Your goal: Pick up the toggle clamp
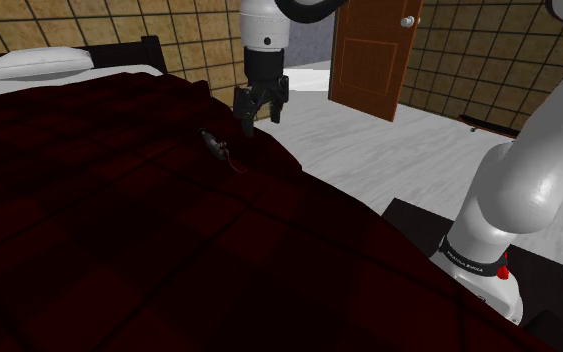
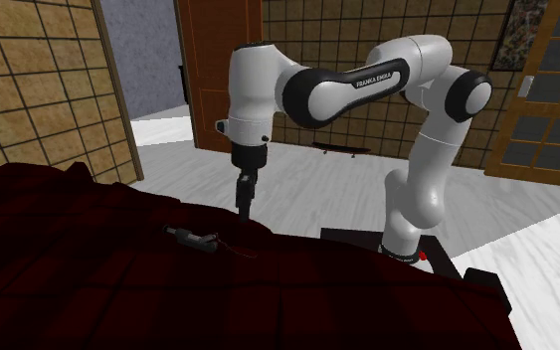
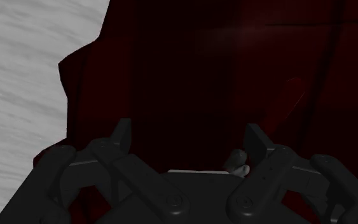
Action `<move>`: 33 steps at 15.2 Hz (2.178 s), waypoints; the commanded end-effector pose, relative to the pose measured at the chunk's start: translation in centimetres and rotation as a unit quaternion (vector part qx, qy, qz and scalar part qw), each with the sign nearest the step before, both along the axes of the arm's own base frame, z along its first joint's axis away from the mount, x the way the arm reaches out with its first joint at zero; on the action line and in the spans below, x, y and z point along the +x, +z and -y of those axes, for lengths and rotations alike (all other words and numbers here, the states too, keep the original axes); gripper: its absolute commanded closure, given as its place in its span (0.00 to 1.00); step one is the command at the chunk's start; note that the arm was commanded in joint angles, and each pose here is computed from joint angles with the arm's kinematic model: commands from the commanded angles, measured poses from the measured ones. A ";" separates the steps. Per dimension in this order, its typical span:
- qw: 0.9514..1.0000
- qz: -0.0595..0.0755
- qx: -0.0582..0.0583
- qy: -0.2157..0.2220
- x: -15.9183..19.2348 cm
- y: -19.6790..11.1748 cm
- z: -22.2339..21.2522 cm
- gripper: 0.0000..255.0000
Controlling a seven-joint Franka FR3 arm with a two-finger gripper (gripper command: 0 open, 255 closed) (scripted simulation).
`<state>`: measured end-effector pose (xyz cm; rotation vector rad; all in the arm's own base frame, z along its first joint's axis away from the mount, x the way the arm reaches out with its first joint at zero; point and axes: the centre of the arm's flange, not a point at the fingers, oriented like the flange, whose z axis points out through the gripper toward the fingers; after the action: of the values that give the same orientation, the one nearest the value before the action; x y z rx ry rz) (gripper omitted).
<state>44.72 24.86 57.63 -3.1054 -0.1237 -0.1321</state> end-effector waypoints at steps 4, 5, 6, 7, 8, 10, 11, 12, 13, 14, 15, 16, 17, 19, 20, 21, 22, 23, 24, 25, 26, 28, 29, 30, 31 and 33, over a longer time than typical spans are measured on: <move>1.000 0.006 -0.001 0.009 3.2 -0.4 -5.6 0.00; 1.000 0.007 -0.001 0.011 3.8 -0.5 -6.8 0.00; 1.000 0.008 -0.001 0.012 4.2 -0.5 -7.5 0.00; 1.000 0.008 -0.001 0.012 4.2 -1.0 -7.5 0.00; 1.000 0.008 -0.001 0.012 4.2 -1.5 -7.5 0.00; 1.000 0.008 -0.001 0.012 4.2 -2.6 -7.5 0.00; 1.000 0.008 -0.001 0.012 4.2 -3.1 -7.5 0.00; 1.000 0.008 -0.001 0.012 4.2 -3.7 -7.5 0.00; 1.000 0.008 -0.001 0.012 4.2 -4.2 -7.5 0.00; 1.000 0.008 -0.001 0.012 4.2 -4.5 -7.5 0.00; 1.000 0.008 -0.001 0.012 4.2 -4.5 -7.5 0.00; 1.000 0.008 -0.001 0.012 4.1 -4.5 -7.6 1.00; 1.000 0.008 -0.001 0.012 4.1 -4.5 -7.6 1.00; 1.000 0.008 -0.001 0.012 4.2 -4.5 -7.6 1.00; 1.000 0.008 -0.001 0.012 4.2 -4.5 -7.6 1.00; 1.000 0.008 -0.001 0.012 4.2 -4.5 -7.6 1.00; 1.000 0.008 -0.001 0.012 4.1 -4.5 -7.6 1.00; 1.000 0.008 -0.001 0.012 4.2 -4.5 -7.6 1.00; 1.000 0.008 -0.001 0.012 4.2 -4.5 -7.6 1.00; 1.000 0.008 -0.001 0.012 4.2 -4.5 -7.5 1.00; 1.000 0.008 -0.001 0.012 4.2 -4.0 -7.5 1.00; 1.000 0.008 -0.001 0.012 4.2 -2.9 -7.5 1.00; 1.000 0.008 -0.001 0.012 4.2 -2.4 -7.5 1.00; 1.000 0.008 -0.001 0.012 4.2 -1.9 -7.5 1.00; 1.000 0.008 -0.001 0.012 4.2 -1.3 -7.5 1.00; 1.000 0.008 -0.001 0.012 4.2 -0.3 -7.5 1.00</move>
<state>48.91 32.43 56.71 -3.1040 -0.1623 -0.1562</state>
